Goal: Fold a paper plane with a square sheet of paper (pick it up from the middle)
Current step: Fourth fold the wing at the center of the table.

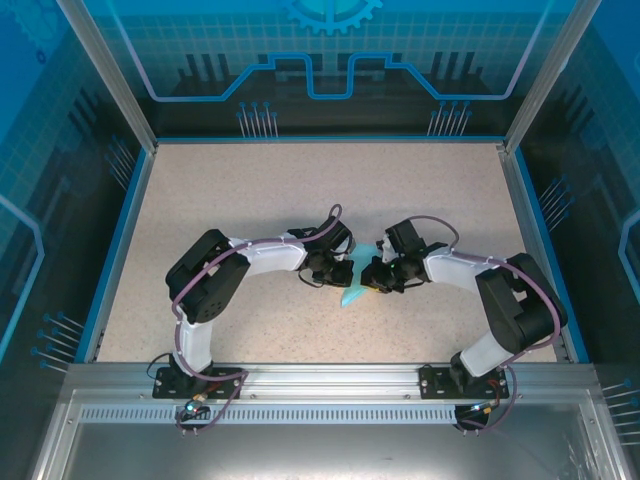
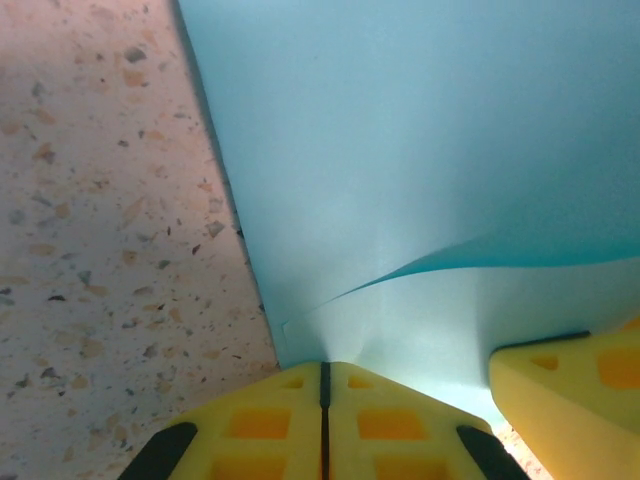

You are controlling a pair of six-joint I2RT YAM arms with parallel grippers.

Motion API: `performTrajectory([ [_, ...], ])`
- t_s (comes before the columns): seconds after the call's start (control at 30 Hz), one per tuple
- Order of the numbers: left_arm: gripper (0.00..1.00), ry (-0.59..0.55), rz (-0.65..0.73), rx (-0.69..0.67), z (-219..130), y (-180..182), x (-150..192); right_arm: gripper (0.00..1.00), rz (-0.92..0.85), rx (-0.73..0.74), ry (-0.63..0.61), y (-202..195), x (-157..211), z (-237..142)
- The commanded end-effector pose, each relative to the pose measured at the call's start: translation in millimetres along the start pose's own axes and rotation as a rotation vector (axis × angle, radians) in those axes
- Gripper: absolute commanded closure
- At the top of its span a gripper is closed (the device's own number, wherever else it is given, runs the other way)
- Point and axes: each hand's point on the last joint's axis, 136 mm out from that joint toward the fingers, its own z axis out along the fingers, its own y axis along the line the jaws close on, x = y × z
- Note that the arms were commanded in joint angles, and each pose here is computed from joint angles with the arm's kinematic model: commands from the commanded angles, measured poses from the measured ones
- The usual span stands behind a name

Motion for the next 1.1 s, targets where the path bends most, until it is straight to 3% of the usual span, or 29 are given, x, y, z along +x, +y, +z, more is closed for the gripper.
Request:
performTrajectory([
  [0.0, 0.92, 0.074, -0.011, -0.069, 17.4, 25.0, 17.8, 0.85, -0.009, 0.088, 0.021, -13.9, 7.2, 5.0],
  [0.53, 0.92, 0.076, -0.014, -0.068, 18.2, 26.3, 19.3, 0.85, -0.033, -0.018, -0.001, 22.9, -4.1, 2.6],
  [1.07, 0.88, -0.026, -0.013, 0.072, -29.5, -20.5, -16.1, 0.89, -0.038, 0.093, 0.037, -8.3, 7.5, 11.5],
])
